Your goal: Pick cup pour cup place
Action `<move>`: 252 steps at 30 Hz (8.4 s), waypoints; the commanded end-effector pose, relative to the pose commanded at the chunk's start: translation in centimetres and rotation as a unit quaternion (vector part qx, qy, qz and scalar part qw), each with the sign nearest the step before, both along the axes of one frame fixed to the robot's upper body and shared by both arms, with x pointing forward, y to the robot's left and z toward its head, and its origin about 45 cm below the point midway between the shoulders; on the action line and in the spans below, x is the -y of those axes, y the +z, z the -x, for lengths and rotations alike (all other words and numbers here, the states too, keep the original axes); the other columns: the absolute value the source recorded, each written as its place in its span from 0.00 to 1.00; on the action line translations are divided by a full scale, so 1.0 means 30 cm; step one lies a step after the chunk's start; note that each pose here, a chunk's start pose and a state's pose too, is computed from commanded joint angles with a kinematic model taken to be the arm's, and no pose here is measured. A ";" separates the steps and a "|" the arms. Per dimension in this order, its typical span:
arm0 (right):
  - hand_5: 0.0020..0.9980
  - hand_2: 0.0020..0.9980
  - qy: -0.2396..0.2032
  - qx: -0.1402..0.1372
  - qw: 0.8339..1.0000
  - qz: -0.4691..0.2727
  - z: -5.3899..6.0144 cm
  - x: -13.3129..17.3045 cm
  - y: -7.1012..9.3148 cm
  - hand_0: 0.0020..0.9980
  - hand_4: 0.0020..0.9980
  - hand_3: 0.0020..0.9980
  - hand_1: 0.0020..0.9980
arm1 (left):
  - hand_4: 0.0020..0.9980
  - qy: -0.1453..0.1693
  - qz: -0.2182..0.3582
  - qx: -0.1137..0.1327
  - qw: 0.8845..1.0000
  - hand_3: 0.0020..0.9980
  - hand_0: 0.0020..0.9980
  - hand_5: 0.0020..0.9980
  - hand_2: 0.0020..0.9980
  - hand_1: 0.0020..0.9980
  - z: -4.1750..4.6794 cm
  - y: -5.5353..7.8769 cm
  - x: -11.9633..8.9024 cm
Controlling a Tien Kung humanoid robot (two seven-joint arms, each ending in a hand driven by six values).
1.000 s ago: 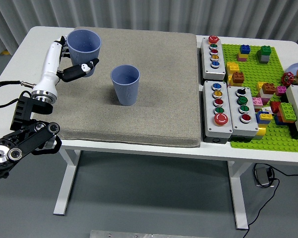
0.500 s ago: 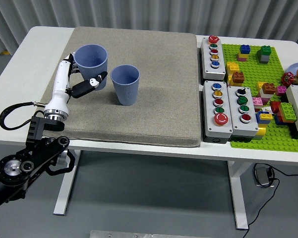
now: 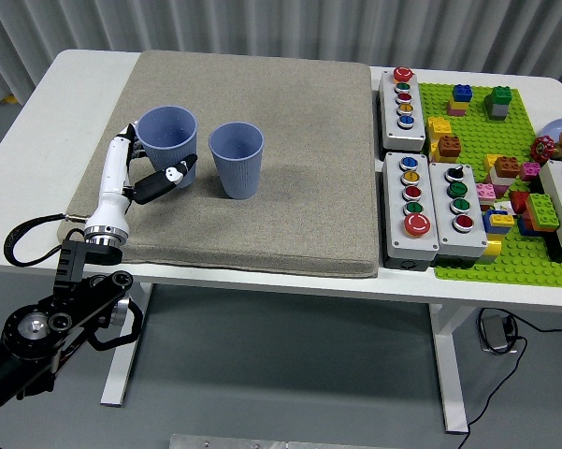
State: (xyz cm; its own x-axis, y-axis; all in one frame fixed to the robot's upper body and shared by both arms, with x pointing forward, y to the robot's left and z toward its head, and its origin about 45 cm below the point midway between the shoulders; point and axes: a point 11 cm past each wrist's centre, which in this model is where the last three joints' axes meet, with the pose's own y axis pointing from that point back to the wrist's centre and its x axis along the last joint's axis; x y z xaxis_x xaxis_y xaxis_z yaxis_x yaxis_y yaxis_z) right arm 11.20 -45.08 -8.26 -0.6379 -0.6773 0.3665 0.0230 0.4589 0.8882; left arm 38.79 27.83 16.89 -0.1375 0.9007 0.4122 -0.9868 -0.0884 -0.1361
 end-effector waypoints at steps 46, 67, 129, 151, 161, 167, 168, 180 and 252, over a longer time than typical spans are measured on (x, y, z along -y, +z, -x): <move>0.07 0.56 0.000 -0.008 1.000 -0.001 0.021 -0.007 -0.008 0.67 0.00 0.57 0.60 | 0.88 0.030 -0.028 0.000 0.999 0.72 0.65 0.33 0.78 0.70 0.025 -0.108 -0.099; 0.07 0.56 -0.001 -0.004 1.000 -0.001 0.010 -0.006 -0.005 0.67 0.00 0.57 0.60 | 0.92 0.030 -0.036 -0.001 0.999 0.78 0.70 0.37 0.84 0.73 0.020 -0.102 -0.104; 0.07 0.56 -0.004 -0.004 1.000 -0.002 0.015 -0.005 -0.005 0.67 0.00 0.57 0.60 | 1.00 0.061 -0.054 0.007 0.997 1.00 0.86 0.48 1.00 0.91 0.047 -0.058 -0.196; 0.07 0.56 -0.003 -0.002 1.000 -0.001 0.010 0.001 -0.002 0.67 0.00 0.57 0.60 | 1.00 0.050 -0.028 0.120 0.991 1.00 0.86 0.52 1.00 0.91 0.070 0.197 -0.180; 0.07 0.56 -0.002 -0.003 1.000 0.000 0.012 -0.001 -0.003 0.67 0.00 0.57 0.60 | 0.98 0.094 0.080 0.102 0.987 1.00 0.85 0.90 1.00 0.88 0.045 0.148 -0.237; 0.06 0.56 -0.003 -0.004 1.000 -0.001 0.016 -0.002 -0.005 0.67 0.00 0.57 0.60 | 0.87 0.098 0.182 0.101 0.973 0.99 0.84 1.00 1.00 0.87 0.039 0.130 -0.234; 0.06 0.56 -0.003 -0.005 1.000 -0.001 0.017 -0.002 -0.005 0.67 0.00 0.57 0.60 | 0.87 0.098 0.203 0.101 0.969 0.99 0.84 1.00 1.00 0.87 0.038 0.128 -0.231; 0.07 0.56 -0.002 -0.009 1.000 0.000 0.030 -0.002 -0.008 0.67 0.00 0.57 0.60 | 0.87 0.092 0.212 0.096 0.968 0.99 0.84 1.00 1.00 0.87 0.038 0.127 -0.219; 0.08 0.56 -0.007 -0.021 1.000 0.008 0.090 0.031 -0.007 0.67 0.00 0.57 0.60 | 0.92 0.071 0.148 0.109 0.980 0.99 0.85 1.00 1.00 0.87 0.104 0.150 -0.161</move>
